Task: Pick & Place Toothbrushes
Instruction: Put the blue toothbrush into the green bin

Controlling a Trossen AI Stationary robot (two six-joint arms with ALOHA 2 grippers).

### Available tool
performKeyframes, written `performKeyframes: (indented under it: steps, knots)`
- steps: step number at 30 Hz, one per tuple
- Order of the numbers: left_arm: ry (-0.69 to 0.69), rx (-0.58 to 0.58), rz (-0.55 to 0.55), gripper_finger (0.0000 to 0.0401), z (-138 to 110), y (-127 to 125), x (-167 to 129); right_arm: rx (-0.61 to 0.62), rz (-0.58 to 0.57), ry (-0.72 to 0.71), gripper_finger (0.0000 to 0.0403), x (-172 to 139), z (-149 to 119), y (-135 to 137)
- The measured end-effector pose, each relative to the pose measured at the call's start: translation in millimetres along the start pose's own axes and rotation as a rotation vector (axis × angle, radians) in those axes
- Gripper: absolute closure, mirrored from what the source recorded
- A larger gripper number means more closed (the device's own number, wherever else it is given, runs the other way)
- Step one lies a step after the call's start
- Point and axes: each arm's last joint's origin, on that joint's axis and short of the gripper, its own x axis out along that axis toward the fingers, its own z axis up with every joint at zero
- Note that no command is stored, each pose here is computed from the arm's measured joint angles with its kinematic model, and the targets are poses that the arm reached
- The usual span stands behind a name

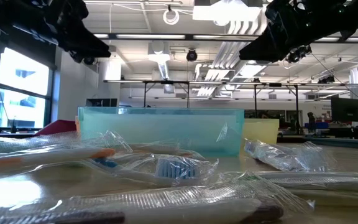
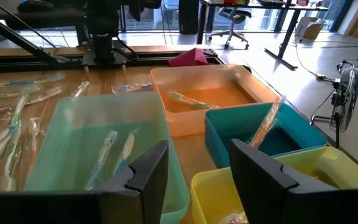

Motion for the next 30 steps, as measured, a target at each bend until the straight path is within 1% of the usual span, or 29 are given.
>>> performKeyframes:
  steps: [3,24,26,30]
  knots:
    - [0.001,-0.042,0.000,0.0245,-0.1,0.0,0.0,0.000,0.000,0.000,0.0241,0.0,0.0,0.0]
    - [0.006,-0.055,0.000,0.0245,-0.6,0.0,0.0,0.000,0.000,0.000,0.0241,0.0,0.0,0.0]
    - [0.003,-0.114,0.001,0.0245,-0.3,0.1,0.0,0.000,0.000,0.000,0.0241,0.0,0.0,0.0]
    - [0.001,-0.278,0.000,0.0245,-0.1,0.1,0.0,0.000,0.000,0.000,0.0241,0.0,0.1,0.0]
